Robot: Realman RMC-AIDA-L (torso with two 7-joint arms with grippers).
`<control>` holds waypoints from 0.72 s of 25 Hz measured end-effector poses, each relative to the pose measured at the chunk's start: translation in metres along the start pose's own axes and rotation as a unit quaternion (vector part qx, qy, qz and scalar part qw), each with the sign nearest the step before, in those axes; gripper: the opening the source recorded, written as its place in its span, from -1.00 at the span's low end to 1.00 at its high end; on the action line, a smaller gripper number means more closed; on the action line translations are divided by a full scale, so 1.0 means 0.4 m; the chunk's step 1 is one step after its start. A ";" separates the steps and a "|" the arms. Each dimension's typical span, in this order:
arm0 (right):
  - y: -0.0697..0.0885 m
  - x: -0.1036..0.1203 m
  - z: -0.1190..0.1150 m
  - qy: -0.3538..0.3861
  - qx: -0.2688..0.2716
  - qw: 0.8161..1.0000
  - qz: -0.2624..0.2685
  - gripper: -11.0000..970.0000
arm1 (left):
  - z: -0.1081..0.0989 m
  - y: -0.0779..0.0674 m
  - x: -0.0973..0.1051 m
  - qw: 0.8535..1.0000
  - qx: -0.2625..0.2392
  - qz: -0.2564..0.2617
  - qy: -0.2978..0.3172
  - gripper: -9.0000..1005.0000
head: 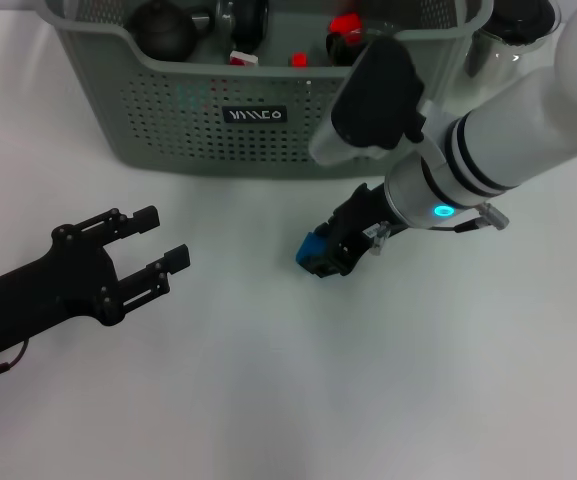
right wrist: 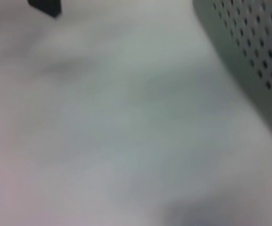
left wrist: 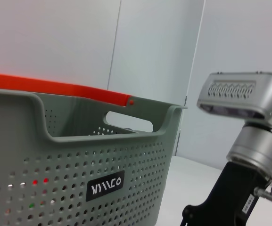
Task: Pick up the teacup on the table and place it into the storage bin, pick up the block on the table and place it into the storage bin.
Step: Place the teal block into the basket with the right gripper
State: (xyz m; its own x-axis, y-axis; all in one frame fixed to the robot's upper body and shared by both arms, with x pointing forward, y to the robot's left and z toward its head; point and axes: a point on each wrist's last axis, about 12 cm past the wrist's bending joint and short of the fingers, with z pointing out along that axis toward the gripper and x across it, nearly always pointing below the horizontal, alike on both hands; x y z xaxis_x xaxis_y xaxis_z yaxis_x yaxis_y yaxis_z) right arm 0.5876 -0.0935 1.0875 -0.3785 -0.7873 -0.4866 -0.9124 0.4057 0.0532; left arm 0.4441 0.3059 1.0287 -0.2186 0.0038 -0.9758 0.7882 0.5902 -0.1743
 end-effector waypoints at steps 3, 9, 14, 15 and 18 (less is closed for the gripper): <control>0.000 -0.009 -0.022 -0.012 -0.006 1.000 0.009 -0.03 | 0.000 0.000 0.000 1.000 0.000 0.000 0.000 0.28; -0.024 -0.035 -0.156 -0.087 -0.023 0.995 0.039 -0.07 | 0.000 0.000 0.000 1.000 0.000 0.000 0.000 0.28; -0.028 -0.044 -0.296 -0.160 -0.032 0.986 0.044 -0.03 | -0.001 0.000 0.001 1.000 -0.001 0.000 0.000 0.28; -0.026 -0.049 -0.322 -0.180 -0.035 0.982 0.041 -0.03 | -0.001 0.000 0.001 1.000 -0.001 0.000 0.000 0.28; -0.022 -0.070 -0.385 -0.241 -0.039 0.969 0.031 -0.01 | -0.001 0.000 0.001 1.000 -0.001 0.000 0.000 0.28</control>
State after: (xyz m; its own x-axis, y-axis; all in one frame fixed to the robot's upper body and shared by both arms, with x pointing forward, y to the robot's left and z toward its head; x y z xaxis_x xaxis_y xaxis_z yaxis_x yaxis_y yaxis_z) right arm 0.5821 -0.1465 1.2351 -0.3345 -0.4464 -0.8300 -0.9060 0.3947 0.1528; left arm 0.4437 0.3062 1.0286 -0.2187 0.0033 -0.9758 0.7868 0.5920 -0.1744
